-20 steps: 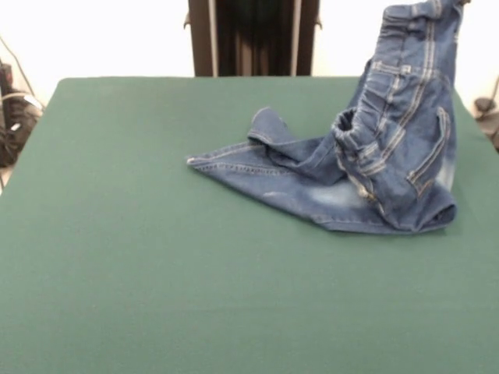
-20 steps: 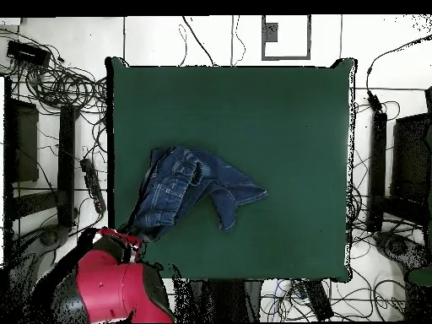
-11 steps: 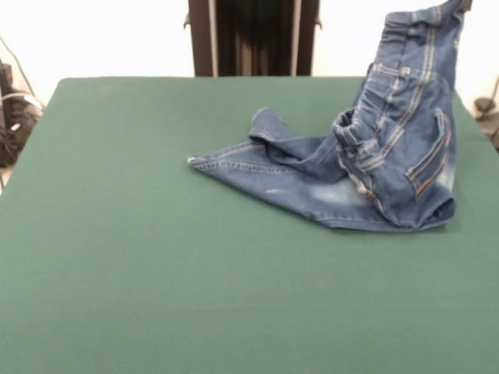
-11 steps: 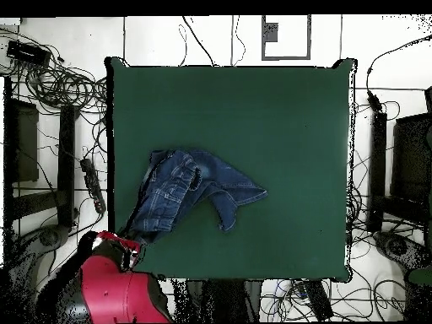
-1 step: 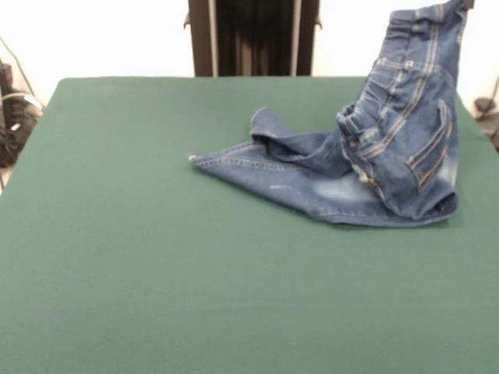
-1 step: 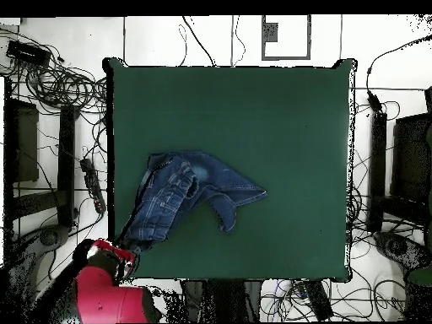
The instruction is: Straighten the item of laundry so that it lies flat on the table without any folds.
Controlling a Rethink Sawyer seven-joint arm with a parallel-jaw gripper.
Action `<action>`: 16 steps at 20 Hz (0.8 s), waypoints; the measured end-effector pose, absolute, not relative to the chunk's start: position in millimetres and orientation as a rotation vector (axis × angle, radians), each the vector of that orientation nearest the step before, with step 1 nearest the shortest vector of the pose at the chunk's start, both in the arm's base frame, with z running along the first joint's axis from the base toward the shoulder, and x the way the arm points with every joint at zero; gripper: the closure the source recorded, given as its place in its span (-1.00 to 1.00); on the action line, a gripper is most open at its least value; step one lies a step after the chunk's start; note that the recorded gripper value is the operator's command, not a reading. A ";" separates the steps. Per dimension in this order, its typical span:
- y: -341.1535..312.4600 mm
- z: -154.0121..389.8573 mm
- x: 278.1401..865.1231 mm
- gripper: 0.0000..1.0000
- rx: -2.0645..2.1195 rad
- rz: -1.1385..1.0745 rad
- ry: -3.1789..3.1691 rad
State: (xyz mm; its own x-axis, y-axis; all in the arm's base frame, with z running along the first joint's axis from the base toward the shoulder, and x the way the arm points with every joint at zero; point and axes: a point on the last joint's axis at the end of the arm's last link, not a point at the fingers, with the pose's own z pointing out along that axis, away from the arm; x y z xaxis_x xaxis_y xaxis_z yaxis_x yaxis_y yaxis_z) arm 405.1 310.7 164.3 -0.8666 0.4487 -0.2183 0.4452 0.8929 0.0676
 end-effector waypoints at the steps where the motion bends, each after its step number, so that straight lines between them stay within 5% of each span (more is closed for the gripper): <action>1: 314.9 165.2 399.0 1.00 0.688 0.024 2.830; 13: 315.4 146.1 336.6 1.00 0.801 0.014 2.787; 14: 311.3 142.6 330.9 -1.00 0.808 0.011 2.770; 16: 310.2 141.9 329.3 -1.00 0.809 0.010 2.767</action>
State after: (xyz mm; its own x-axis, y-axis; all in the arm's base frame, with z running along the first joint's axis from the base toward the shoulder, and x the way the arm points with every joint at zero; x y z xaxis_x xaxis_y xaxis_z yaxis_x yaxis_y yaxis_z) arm 329.3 310.2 141.9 -0.8116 0.5309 -0.2437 0.5291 0.8449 0.0786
